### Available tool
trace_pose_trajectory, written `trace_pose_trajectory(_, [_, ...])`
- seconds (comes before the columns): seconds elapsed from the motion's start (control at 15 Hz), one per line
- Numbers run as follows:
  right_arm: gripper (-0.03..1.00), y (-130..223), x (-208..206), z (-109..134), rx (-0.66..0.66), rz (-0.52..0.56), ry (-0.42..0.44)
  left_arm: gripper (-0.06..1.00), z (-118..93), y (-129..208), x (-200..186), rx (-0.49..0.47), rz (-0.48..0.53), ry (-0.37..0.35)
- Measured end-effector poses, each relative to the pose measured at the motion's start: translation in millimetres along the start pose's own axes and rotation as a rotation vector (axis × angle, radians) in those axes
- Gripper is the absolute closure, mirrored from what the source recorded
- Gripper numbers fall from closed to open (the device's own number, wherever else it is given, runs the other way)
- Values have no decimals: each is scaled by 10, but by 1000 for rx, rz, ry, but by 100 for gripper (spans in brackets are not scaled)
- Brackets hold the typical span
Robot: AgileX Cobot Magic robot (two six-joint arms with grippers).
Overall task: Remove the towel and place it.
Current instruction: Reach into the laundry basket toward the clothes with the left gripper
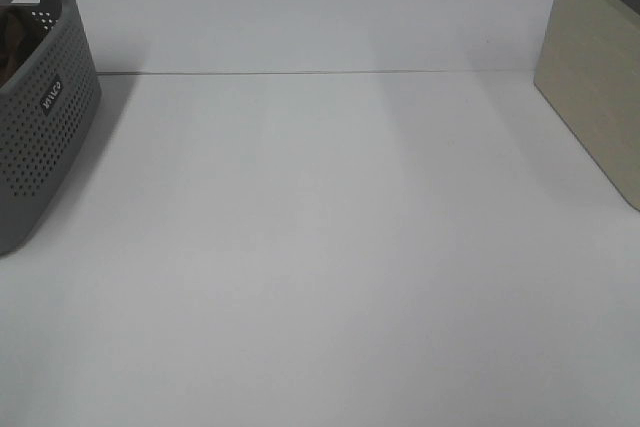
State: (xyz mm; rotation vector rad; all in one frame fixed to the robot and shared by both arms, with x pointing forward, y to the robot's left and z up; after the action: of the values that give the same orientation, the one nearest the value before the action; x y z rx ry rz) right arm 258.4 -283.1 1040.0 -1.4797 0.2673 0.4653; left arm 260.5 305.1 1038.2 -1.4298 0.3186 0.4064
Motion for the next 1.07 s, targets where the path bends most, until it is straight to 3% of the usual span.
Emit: trace_pose_trajectory(1.07, [20, 0, 0, 0, 0, 0, 0, -4, 0, 0, 0, 0, 0, 0])
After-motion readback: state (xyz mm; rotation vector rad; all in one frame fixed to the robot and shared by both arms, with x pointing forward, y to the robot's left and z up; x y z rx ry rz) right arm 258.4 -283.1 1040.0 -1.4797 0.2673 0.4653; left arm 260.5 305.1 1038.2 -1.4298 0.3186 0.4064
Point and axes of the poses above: a point on each arm's last joint axis where the gripper is mounted, x pointing out along that axis toward the gripper, z along the wrist's bending axis when the last joint is at zero, y = z × x, the point moved 3 cm from there along x, pointing out along that axis toward the gripper, and after that the axes turned 5 degrees about x, right-handed, at the moved point
